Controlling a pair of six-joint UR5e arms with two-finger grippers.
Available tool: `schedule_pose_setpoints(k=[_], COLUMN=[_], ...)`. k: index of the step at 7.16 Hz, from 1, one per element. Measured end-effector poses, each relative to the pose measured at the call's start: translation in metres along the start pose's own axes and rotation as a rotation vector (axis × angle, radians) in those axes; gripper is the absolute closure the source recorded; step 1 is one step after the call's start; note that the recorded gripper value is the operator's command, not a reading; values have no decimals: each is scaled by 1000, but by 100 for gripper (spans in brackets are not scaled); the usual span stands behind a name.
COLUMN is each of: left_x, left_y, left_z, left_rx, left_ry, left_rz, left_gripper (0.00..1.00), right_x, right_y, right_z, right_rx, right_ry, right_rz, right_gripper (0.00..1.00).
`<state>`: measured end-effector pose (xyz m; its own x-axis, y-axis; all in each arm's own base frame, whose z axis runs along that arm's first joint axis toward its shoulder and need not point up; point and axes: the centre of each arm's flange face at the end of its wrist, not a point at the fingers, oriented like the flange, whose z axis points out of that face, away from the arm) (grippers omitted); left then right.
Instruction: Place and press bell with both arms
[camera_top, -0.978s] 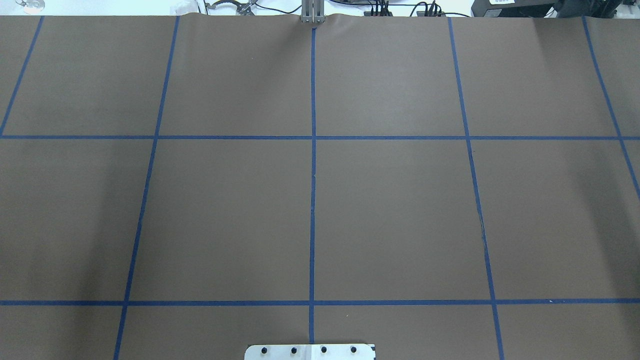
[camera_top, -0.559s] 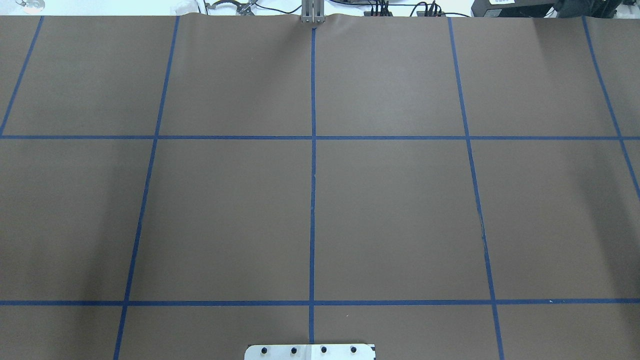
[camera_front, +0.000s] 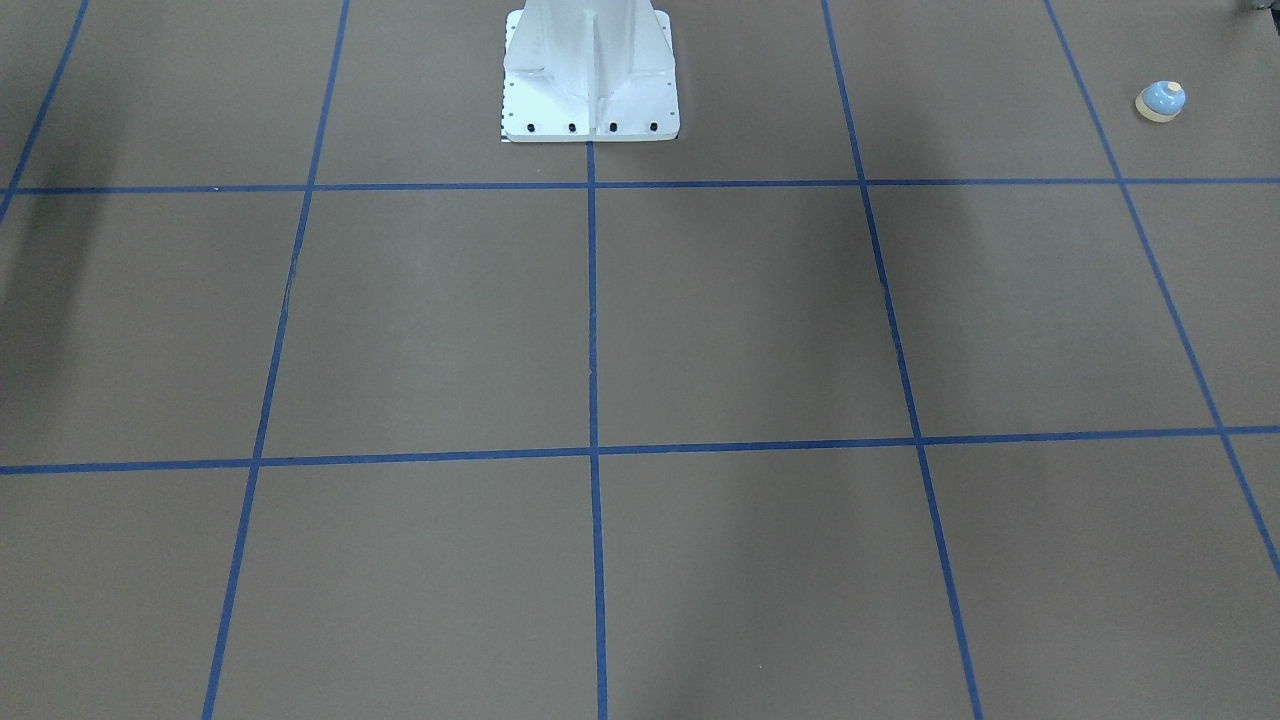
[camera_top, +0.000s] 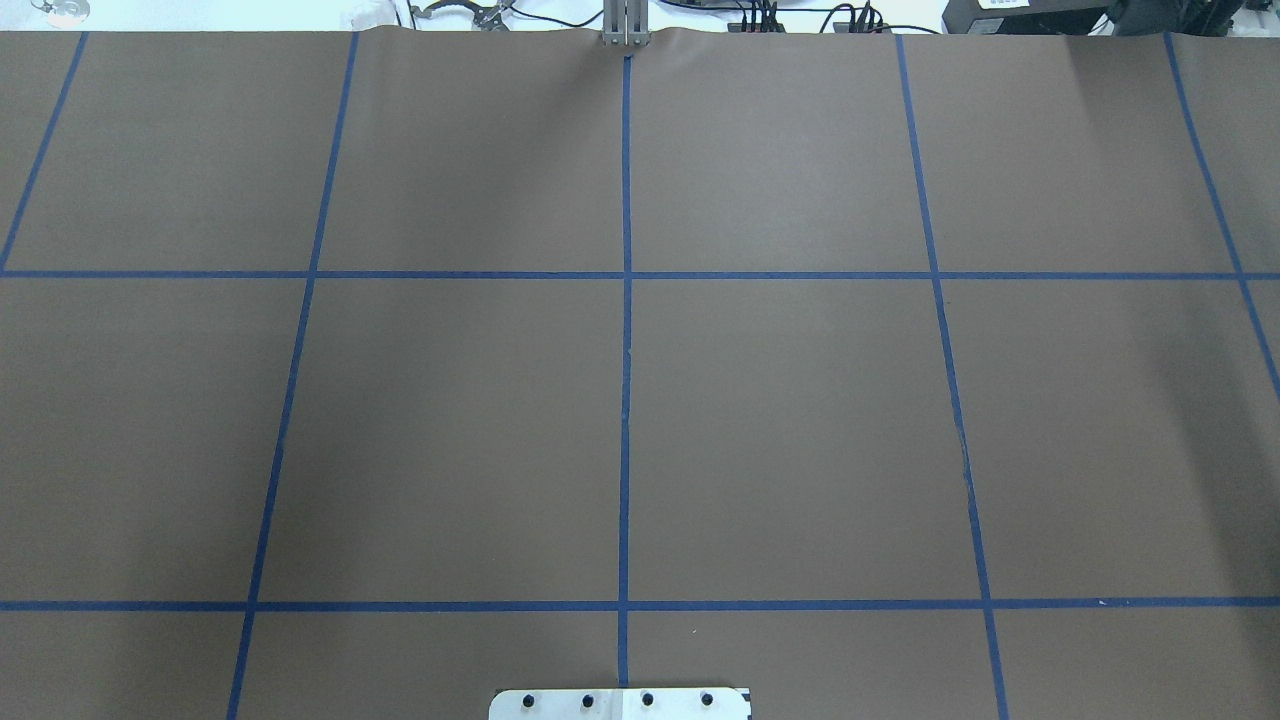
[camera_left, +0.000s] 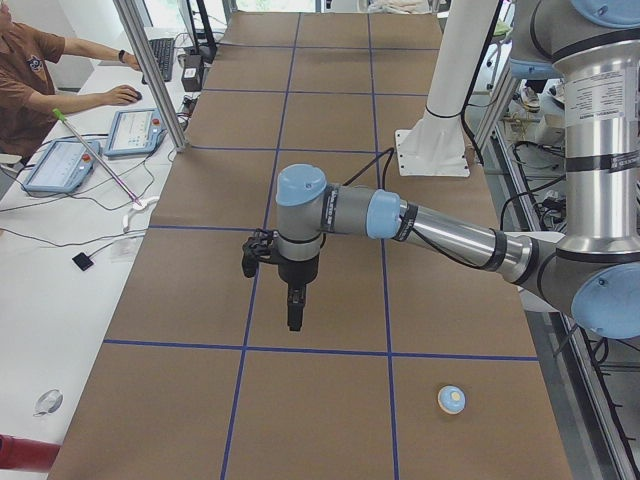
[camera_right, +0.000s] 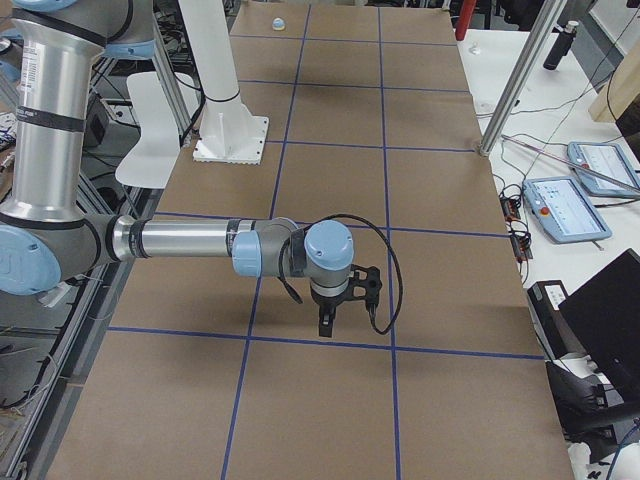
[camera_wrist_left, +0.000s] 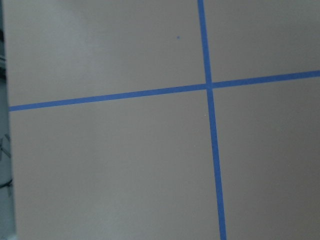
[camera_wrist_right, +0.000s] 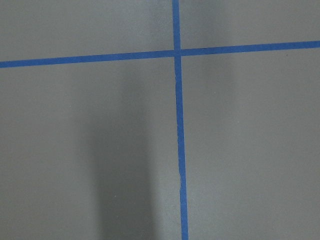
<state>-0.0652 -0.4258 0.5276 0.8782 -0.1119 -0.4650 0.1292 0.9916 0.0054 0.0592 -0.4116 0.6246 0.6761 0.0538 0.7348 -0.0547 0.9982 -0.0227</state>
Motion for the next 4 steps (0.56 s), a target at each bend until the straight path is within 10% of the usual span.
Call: schedule_pose_setpoints(k=[4], left_x=[63], left_y=[43], left_z=[8], left_rx=[26], left_ry=[-313], left_rz=[-442], left_gripper=[0], right_x=[-1], right_y=[0], right_z=[-1], right_rx=[1], right_ry=[-1], right_rz=[-1], right_gripper=[0])
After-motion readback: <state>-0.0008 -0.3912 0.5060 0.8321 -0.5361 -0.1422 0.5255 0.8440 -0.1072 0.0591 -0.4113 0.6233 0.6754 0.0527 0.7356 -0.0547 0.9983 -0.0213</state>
